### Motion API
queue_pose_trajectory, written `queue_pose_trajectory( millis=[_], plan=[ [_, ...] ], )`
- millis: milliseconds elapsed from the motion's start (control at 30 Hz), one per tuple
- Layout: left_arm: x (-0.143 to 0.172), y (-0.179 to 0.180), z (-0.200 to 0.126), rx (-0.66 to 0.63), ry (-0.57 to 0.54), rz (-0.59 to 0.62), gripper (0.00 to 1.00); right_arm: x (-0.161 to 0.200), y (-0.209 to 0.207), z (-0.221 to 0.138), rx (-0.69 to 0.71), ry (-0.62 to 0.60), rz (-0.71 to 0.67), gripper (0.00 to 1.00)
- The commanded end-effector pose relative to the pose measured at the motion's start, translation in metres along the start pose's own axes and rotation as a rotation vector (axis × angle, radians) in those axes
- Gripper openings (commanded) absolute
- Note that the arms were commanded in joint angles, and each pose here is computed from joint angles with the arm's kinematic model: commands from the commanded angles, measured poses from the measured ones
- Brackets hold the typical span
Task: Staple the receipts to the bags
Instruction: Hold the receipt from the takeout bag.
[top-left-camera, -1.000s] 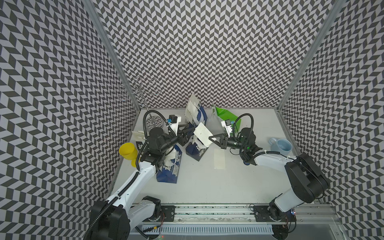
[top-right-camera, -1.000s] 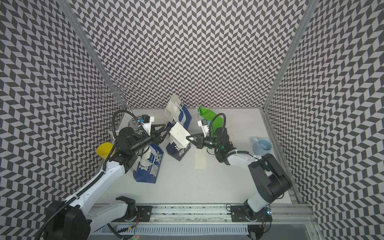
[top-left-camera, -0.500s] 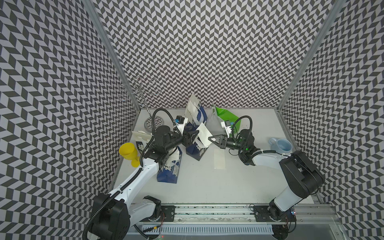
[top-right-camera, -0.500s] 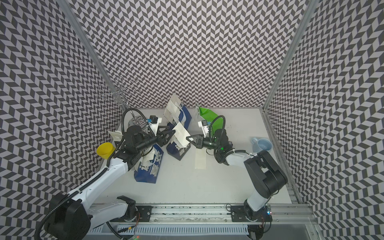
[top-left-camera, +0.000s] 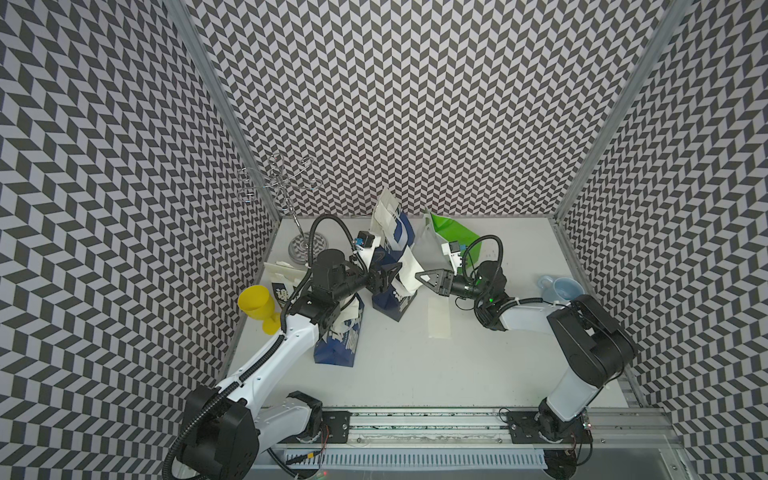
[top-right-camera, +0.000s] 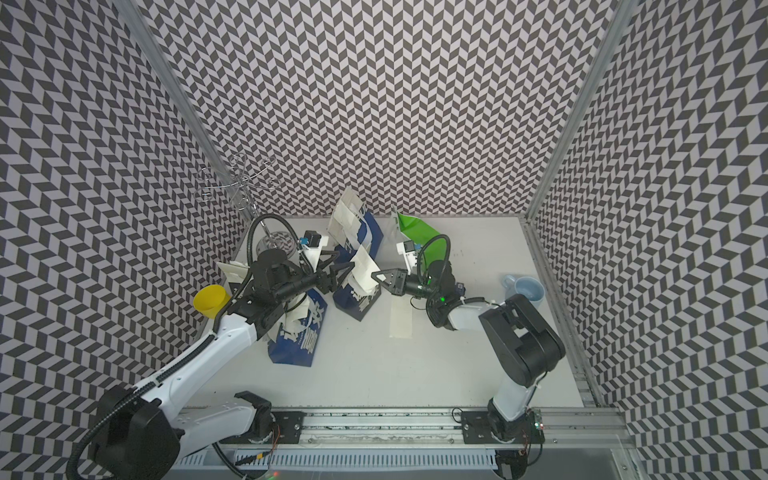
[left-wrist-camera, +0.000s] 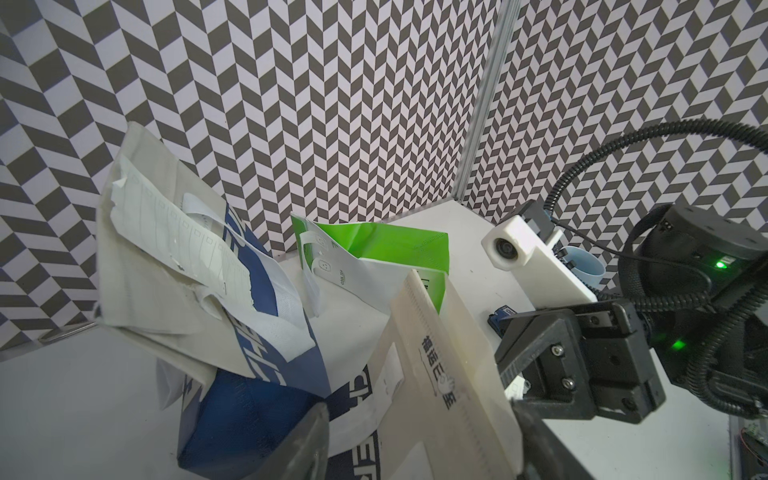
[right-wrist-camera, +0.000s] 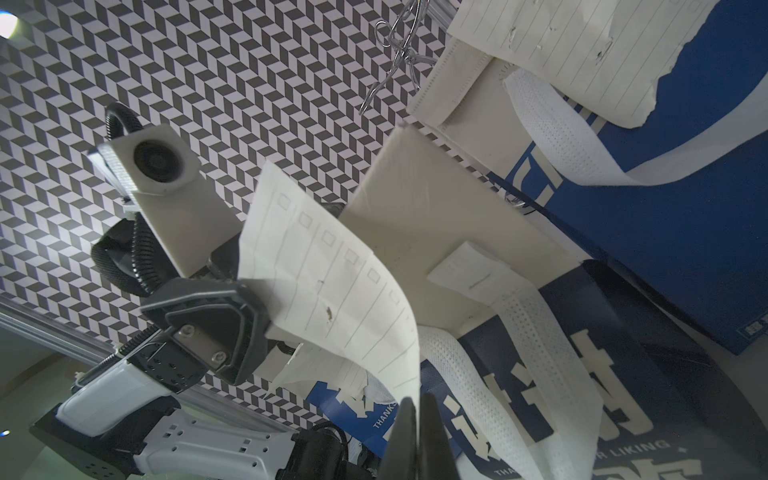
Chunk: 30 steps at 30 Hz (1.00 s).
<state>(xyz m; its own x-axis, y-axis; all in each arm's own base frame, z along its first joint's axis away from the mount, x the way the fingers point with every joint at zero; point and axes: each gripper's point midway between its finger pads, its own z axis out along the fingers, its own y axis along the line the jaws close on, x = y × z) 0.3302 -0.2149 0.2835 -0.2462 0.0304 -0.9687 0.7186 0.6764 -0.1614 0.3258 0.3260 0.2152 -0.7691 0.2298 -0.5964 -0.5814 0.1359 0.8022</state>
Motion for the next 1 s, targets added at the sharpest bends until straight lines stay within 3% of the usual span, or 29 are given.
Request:
queue_pose_trajectory(
  millis=[0,300,867,967],
  plan=[
    [-0.025,-0.014,-0.007,0.053,-0.051,0.04,0.71,-0.009,0.015,0.0,-0.063,-0.036,-0.046,0.0],
    [-0.014,-0.012,0.002,0.078,-0.016,0.006,0.74,-0.009,0.018,-0.001,-0.068,-0.034,-0.052,0.0],
    [-0.002,0.0,0.007,0.023,0.017,-0.038,0.7,-0.002,-0.006,0.003,-0.002,-0.022,-0.024,0.0],
    [-0.001,0.001,0.008,0.022,0.02,-0.04,0.65,-0.002,-0.007,0.003,0.003,-0.023,-0.019,0.0]
  ],
)
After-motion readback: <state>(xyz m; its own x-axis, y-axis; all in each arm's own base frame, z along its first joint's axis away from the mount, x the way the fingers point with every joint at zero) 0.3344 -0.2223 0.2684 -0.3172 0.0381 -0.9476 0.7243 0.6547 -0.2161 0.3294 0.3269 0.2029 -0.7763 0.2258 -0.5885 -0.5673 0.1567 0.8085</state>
